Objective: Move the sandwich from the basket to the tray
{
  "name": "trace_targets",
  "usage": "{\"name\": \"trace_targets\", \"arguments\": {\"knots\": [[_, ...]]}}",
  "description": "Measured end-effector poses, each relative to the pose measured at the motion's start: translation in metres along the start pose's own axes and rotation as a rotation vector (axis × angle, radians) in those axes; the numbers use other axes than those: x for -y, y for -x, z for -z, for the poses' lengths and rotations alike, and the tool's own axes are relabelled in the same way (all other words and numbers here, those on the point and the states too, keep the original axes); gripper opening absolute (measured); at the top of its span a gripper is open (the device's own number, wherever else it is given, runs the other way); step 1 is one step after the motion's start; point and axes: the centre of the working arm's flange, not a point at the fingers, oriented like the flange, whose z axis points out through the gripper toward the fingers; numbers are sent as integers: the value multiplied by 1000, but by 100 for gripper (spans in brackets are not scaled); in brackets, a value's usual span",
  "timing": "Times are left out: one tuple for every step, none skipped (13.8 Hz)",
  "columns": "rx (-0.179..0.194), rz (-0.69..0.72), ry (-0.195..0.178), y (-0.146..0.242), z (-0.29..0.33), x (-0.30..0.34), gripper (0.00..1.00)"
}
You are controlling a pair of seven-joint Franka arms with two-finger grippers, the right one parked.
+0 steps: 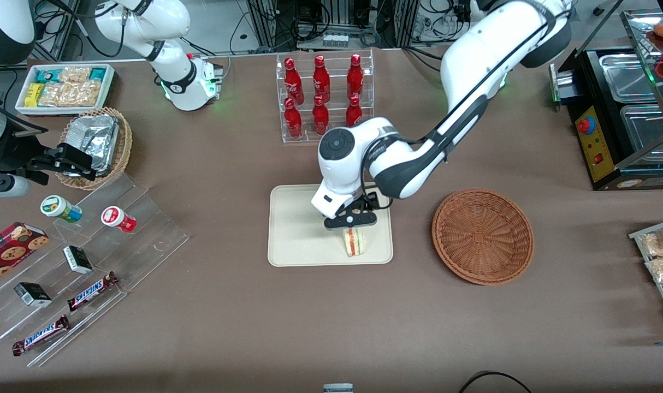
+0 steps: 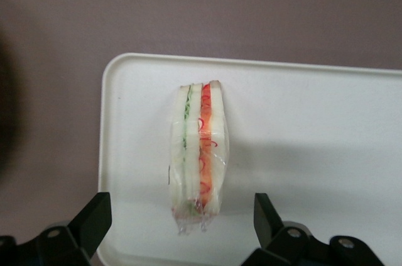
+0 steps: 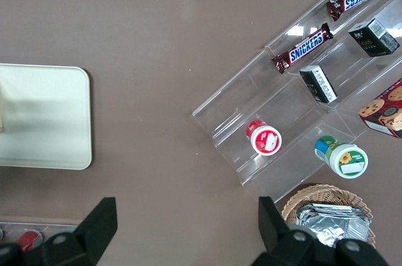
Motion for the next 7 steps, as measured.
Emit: {"name": "trace_targets", "arguments": {"knots": [[-16, 8, -11, -1, 21, 5, 100], [-32, 15, -30, -1, 41, 11, 100], [-46, 23, -47, 0, 60, 17, 100], [-49, 41, -50, -1, 76, 23, 100], [-37, 74, -36, -4, 91, 31, 100], [-22, 104, -17, -11, 103, 42, 100], [-12, 118, 3, -20, 117, 54, 100]]}}
